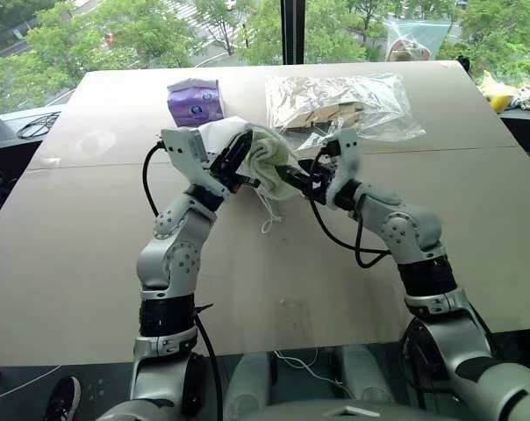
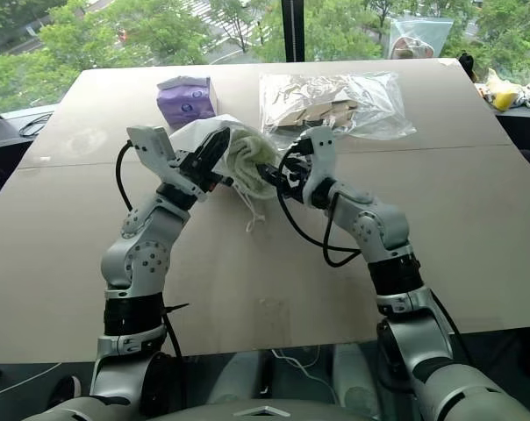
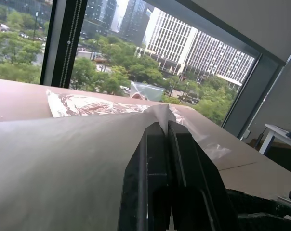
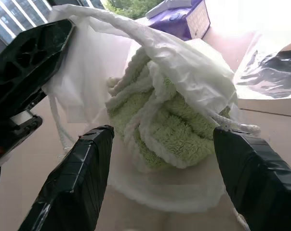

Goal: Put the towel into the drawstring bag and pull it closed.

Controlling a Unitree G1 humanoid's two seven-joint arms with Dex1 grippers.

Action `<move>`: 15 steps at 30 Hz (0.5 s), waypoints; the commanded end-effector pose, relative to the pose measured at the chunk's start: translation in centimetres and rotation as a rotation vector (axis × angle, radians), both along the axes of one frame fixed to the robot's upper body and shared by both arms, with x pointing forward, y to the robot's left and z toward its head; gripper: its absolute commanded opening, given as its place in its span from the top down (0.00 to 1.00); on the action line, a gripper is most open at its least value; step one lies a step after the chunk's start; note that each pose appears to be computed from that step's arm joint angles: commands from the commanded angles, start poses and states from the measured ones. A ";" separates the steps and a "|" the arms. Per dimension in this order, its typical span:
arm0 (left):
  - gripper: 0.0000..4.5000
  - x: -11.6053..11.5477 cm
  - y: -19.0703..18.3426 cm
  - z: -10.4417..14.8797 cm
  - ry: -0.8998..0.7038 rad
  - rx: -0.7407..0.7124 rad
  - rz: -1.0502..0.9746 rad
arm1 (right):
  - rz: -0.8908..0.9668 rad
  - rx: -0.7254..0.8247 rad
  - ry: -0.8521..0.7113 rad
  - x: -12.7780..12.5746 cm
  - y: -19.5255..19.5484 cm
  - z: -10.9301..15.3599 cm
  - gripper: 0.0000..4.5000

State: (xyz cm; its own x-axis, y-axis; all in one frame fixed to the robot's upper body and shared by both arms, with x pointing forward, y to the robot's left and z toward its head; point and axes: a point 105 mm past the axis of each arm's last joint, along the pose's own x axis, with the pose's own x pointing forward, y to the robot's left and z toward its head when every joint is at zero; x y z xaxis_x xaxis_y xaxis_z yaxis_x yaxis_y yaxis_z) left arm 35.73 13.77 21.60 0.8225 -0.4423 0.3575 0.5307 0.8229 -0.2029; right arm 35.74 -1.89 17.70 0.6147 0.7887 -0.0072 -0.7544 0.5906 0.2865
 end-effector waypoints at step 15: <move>1.00 -0.6 0.9 0.4 -0.029 0.014 0.026 | -0.231 -0.288 -0.148 5.7 0.4 -4.1 0.34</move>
